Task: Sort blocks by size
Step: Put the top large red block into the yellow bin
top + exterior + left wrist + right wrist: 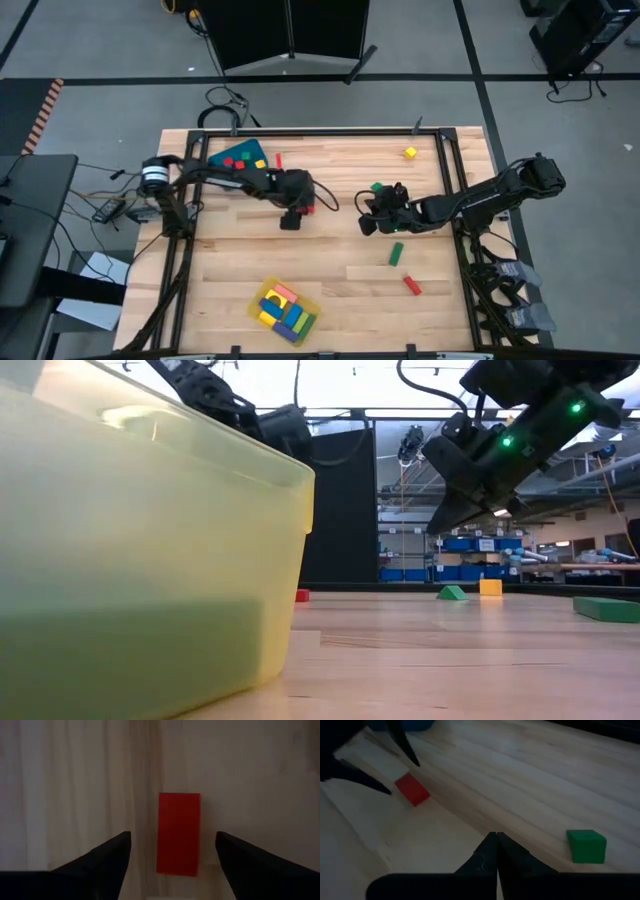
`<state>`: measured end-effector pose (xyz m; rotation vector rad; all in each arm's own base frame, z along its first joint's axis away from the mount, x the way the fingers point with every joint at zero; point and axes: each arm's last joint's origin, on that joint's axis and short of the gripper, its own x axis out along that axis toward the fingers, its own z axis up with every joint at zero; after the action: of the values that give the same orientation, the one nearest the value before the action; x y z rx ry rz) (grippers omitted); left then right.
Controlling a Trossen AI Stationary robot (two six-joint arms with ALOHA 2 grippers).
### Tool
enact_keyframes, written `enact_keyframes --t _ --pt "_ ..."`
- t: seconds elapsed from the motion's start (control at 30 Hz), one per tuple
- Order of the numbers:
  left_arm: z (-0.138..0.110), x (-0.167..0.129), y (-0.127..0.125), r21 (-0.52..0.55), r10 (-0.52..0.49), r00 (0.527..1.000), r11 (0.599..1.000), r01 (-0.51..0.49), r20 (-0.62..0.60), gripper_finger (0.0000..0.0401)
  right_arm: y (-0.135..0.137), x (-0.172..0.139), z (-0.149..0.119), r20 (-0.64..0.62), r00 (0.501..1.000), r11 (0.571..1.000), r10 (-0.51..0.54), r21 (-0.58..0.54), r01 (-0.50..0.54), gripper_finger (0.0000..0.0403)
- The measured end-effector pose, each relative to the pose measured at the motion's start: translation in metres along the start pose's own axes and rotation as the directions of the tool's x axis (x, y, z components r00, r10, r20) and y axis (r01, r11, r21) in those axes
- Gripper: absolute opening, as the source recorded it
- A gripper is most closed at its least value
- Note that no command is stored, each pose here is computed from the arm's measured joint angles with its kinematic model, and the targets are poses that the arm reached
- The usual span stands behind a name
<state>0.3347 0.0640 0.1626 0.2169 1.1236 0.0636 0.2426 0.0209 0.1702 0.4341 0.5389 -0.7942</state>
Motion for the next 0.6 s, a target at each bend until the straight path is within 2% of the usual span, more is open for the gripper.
enact_keyframes --t 0.13,0.23,0.33,0.5,0.6 --pt "-0.002 0.016 0.003 -0.005 -0.012 0.999 1.000 0.012 -0.053 0.0301 0.001 0.000 0.000 0.004 1.000 1.000 0.005 -0.017 -0.005 0.0011" --pt "-0.003 0.023 0.004 -0.012 -0.034 0.997 0.999 0.033 -0.074 0.0285 0.001 0.000 0.001 0.008 1.000 0.999 0.009 -0.034 -0.009 0.0011" --pt "-0.004 0.025 0.003 -0.014 -0.042 0.996 0.999 0.041 -0.083 0.0245 0.001 0.001 0.002 0.014 1.000 0.999 0.011 -0.046 -0.010 0.0011" --pt "-0.004 0.026 0.001 -0.008 -0.048 0.995 0.999 0.047 -0.083 0.0131 -0.001 0.003 0.005 0.019 1.000 0.998 0.003 -0.059 -0.002 0.0011" --pt "-0.004 0.026 0.000 -0.010 -0.044 0.995 0.999 0.043 -0.084 0.0129 0.000 0.003 0.006 0.028 1.000 0.998 0.012 -0.069 -0.010 0.0011"
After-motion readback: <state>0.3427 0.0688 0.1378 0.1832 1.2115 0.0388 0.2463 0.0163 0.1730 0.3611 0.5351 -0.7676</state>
